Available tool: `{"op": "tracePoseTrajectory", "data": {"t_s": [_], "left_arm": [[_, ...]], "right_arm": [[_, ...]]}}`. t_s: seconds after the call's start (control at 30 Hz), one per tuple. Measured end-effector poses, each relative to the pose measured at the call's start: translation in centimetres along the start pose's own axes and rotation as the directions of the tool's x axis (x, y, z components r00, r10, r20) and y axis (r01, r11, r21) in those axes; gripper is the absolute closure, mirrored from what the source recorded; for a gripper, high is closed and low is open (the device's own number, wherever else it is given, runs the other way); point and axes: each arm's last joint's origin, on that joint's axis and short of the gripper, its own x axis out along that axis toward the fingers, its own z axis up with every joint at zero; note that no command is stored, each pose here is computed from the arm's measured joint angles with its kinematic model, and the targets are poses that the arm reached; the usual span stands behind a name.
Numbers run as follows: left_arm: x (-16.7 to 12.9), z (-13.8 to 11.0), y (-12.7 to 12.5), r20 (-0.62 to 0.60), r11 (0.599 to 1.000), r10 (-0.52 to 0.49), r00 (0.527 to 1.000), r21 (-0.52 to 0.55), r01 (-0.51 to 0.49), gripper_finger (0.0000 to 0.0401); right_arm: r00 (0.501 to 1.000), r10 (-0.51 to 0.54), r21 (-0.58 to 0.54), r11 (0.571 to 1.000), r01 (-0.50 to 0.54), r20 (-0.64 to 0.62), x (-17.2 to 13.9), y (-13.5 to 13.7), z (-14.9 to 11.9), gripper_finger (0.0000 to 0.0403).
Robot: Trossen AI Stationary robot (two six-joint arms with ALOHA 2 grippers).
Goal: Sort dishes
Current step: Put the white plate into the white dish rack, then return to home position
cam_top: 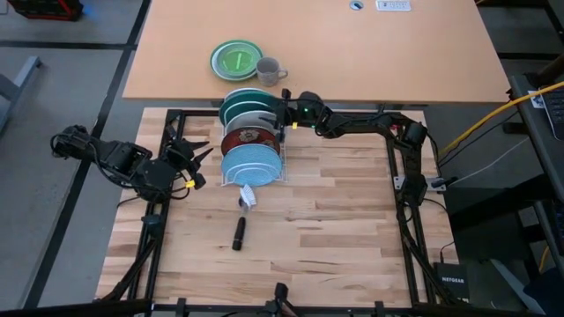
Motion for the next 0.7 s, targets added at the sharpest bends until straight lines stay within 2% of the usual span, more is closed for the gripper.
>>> {"op": "tracePoseTrajectory", "data": {"t_s": [0.2,0.7], "left_arm": [[0.0,0.0,0.0,0.0,1.0,0.0,1.0,0.002,0.0,0.0315],[-0.04,-0.01,0.08,0.001,0.999,0.0,1.0,0.038,0.0,0.0315]], "right_arm": [[0.998,-0.028,-0.015,0.999,0.029,0.052,-0.02,-0.28,0.51,0.0263],[0.998,-0.03,-0.016,0.999,0.031,0.052,-0.07,-0.33,0.57,0.0262]]}}
